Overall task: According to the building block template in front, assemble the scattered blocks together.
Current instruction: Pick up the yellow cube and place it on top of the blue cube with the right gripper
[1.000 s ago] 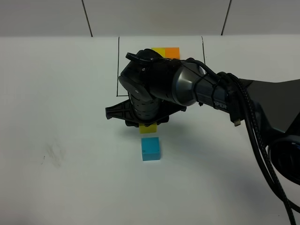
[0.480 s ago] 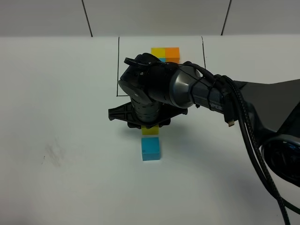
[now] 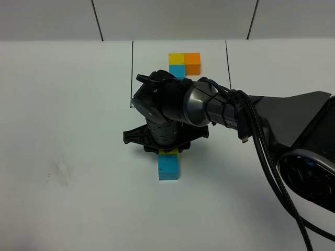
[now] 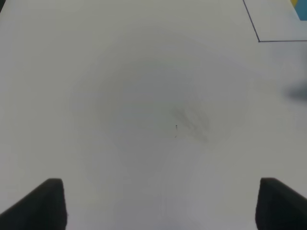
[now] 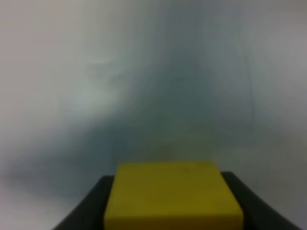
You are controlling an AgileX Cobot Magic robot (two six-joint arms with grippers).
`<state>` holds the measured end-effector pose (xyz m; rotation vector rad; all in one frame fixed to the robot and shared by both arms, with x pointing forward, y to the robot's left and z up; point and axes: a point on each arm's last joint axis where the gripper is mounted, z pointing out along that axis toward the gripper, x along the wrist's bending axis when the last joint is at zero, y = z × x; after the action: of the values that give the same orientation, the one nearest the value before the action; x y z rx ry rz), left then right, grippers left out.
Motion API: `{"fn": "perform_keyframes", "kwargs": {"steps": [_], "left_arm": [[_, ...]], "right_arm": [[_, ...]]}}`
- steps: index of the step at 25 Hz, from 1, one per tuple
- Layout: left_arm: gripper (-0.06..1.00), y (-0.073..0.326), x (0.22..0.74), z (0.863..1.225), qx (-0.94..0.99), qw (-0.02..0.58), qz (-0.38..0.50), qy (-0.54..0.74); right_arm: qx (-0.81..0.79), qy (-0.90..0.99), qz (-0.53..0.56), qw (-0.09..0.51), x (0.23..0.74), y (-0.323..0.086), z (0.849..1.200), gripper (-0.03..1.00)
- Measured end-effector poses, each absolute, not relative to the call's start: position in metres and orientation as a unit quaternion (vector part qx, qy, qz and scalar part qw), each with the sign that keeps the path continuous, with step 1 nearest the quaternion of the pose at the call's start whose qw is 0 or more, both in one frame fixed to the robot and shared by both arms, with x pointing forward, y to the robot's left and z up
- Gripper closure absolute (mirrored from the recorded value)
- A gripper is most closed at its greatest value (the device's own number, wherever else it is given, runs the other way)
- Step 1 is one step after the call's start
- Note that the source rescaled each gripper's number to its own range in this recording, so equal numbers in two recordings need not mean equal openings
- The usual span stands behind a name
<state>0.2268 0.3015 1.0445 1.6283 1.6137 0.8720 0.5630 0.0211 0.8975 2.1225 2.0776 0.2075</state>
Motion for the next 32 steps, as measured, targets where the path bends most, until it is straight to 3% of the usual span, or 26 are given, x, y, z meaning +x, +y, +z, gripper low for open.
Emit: {"fn": "perform_keyframes", "kwargs": {"steps": [27,29,32], "left_arm": [[0.26,0.302,0.227,1.045,0.625,0.336,0.336,0.619],[0.26,0.302,0.227,1.045,0.625,0.336,0.336,0.619],[0.26,0.302,0.227,1.045,0.625,0.336,0.336,0.619]], "right_arm": [[0.708,0.698,0.076,0.08,0.565,0.024,0.889,0.72],[0.698,0.707,0.084,0.082,0.566,0.025,0.891,0.61],[0.683,0.717,0.1,0.098,0.568,0.023,0.908,0.27]]}}
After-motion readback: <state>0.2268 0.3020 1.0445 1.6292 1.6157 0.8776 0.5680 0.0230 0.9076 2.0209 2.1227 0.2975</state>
